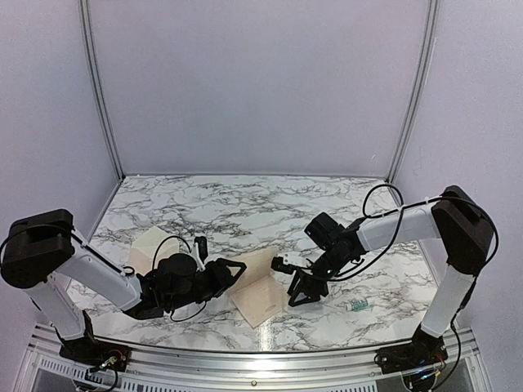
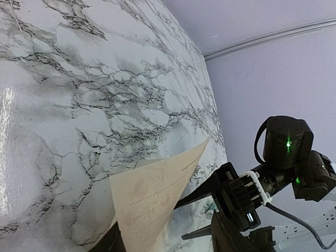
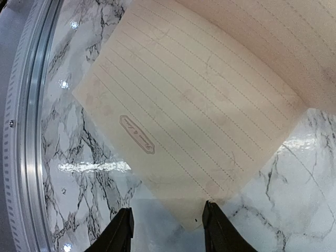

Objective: Place the letter into the envelope and seal it

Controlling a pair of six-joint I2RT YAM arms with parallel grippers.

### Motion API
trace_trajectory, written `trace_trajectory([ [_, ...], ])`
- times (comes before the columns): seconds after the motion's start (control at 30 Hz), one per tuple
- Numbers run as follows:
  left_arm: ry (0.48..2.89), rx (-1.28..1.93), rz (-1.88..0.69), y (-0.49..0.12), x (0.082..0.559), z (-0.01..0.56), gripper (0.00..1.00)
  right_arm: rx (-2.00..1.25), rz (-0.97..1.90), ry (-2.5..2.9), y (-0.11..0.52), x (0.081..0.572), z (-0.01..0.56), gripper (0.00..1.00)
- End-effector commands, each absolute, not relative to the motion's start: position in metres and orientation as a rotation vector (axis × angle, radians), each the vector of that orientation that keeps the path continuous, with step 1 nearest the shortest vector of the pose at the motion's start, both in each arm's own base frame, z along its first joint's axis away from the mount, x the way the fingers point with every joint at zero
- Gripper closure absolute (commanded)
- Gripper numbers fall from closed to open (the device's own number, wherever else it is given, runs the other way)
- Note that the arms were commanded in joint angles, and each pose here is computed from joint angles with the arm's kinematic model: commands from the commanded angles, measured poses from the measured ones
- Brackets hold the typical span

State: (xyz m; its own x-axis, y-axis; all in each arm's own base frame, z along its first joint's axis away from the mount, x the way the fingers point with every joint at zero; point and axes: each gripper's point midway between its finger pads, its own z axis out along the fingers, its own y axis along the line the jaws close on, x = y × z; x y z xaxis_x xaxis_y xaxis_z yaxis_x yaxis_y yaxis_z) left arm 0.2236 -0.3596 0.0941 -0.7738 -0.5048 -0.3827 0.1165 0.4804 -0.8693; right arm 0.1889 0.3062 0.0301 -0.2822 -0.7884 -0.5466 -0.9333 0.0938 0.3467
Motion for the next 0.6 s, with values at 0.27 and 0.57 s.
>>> trace_trajectory([
  [0.27, 2.047, -0.232, -1.275, -0.36, 0.228, 0.105, 0.75, -1.698, 0.963, 2.253, 0.294, 0.188, 0.018, 0.56],
  [0.57, 2.041, -0.093, -1.126, -0.357, 0.231, 0.106, 0.84, -1.719, 0.95, 2.206, 0.293, 0.191, 0.031, 0.56],
])
